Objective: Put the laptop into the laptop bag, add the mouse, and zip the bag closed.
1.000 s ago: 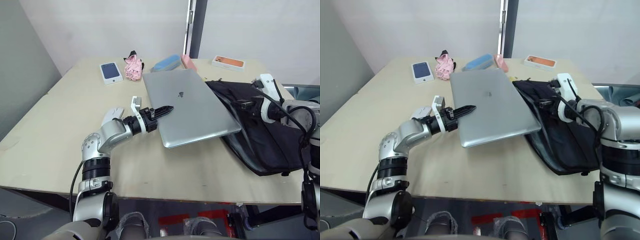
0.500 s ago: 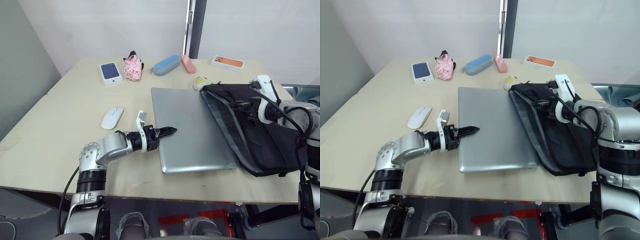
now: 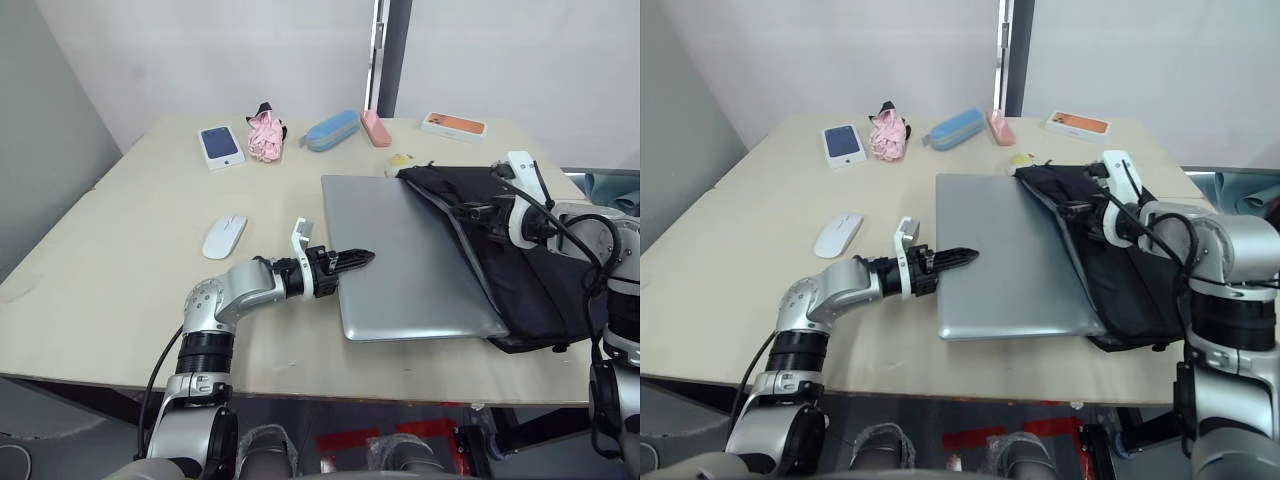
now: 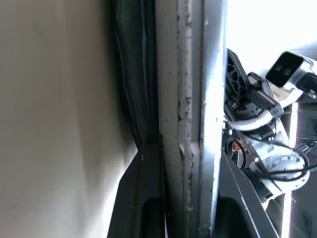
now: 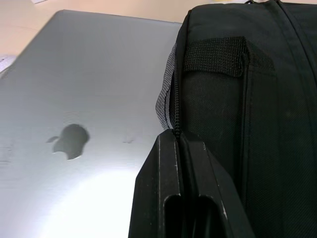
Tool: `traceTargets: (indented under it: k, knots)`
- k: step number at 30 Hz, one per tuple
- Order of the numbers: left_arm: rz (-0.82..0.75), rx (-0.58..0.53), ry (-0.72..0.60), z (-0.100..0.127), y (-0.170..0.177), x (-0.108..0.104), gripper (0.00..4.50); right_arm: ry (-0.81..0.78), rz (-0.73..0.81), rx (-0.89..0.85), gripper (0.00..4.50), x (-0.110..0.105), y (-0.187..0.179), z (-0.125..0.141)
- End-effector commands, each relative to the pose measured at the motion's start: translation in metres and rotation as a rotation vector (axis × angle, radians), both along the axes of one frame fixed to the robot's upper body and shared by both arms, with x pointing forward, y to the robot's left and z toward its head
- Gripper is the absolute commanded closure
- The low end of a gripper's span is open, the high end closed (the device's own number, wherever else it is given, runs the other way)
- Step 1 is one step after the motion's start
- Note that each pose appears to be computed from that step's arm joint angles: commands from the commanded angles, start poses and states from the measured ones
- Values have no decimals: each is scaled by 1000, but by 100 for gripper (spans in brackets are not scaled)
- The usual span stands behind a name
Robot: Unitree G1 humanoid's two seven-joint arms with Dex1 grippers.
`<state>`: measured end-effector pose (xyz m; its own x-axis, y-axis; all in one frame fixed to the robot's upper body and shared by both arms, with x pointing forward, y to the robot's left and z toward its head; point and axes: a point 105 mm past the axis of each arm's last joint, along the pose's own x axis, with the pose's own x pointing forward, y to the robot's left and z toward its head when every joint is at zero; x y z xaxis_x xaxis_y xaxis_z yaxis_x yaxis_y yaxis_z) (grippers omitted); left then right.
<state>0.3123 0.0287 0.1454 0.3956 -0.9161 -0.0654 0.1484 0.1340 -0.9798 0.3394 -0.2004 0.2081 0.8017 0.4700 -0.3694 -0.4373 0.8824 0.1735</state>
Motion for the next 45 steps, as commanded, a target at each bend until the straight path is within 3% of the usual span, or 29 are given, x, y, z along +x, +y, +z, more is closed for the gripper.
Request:
traceTargets:
  k: [1,10,24,45]
  knots:
    - [16,-137,-87,43,-4,12,420,-78,25,69,446,-9,14,22]
    - [-10,-129,-115,46,-19,10,420,-104,2,238,446,-17,41,21]
    - [-101,-83,-85,30,-31,5,420,-74,90,376,446,-24,97,18]
    - [-154,-28,-151,13,-63,8,420,-25,96,462,446,-25,109,22]
